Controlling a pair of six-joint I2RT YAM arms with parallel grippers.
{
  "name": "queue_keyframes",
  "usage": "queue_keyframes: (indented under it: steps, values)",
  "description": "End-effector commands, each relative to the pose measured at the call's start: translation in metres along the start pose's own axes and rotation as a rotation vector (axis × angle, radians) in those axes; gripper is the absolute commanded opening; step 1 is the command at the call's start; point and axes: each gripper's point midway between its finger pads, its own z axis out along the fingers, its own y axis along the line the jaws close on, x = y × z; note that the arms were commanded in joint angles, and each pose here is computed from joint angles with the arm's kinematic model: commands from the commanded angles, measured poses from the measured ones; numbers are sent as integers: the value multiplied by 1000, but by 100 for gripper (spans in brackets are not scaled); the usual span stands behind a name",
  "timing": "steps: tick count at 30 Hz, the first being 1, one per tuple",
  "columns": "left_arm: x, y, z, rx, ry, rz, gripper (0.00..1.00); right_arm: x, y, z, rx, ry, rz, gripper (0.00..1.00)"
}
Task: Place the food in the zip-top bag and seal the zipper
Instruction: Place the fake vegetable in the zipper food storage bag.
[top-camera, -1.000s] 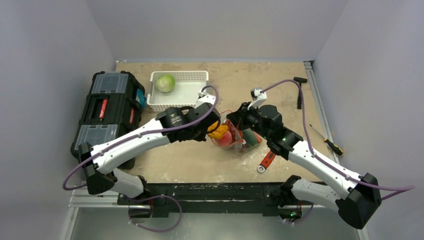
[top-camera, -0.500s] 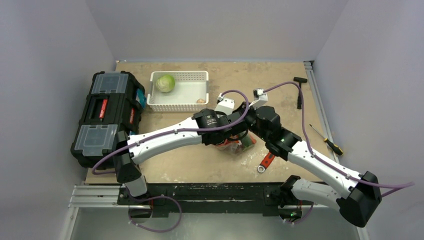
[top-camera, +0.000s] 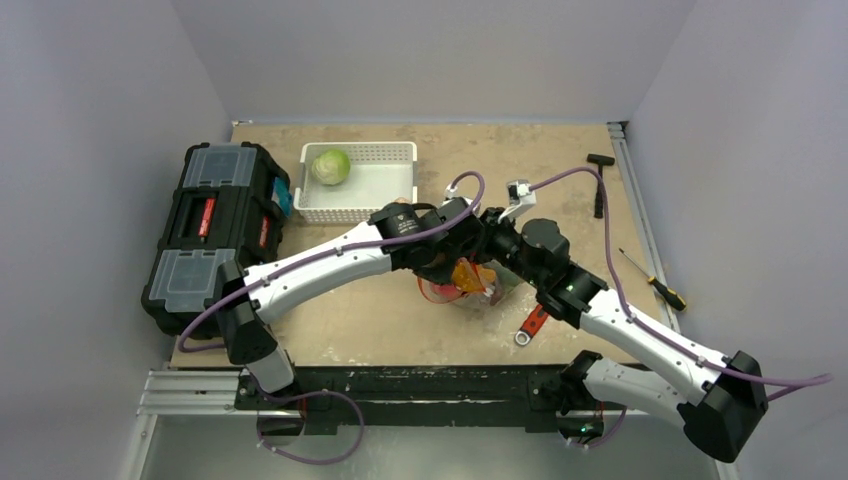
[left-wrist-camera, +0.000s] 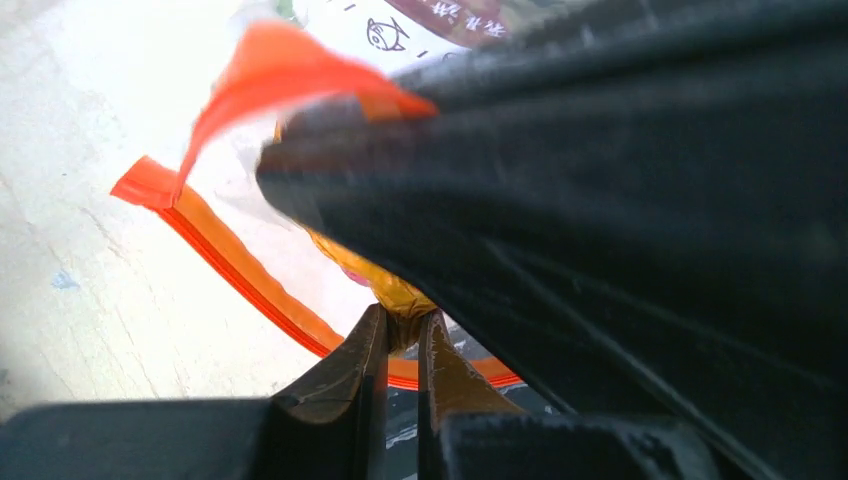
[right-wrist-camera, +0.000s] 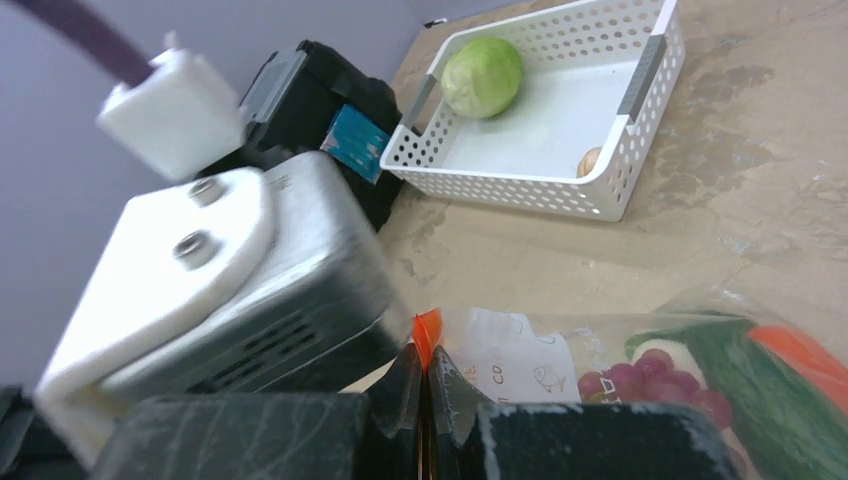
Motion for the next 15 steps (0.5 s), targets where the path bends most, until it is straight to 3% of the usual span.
queue_keyframes:
  steps: [1,5,11,15]
  values:
    - [-6,-16,-11,211,37,39,0,-22,39,-8,-185,-80,-80,0]
    - [-10,-17,-11,264,60,29,4,-14,36,-8,-192,-57,-94,0]
    - [-25,1,-13,193,-53,-3,41,-10,31,-7,-177,-52,-85,0]
    - [-30,16,-21,146,-121,-29,54,-11,29,-6,-158,-51,-84,0]
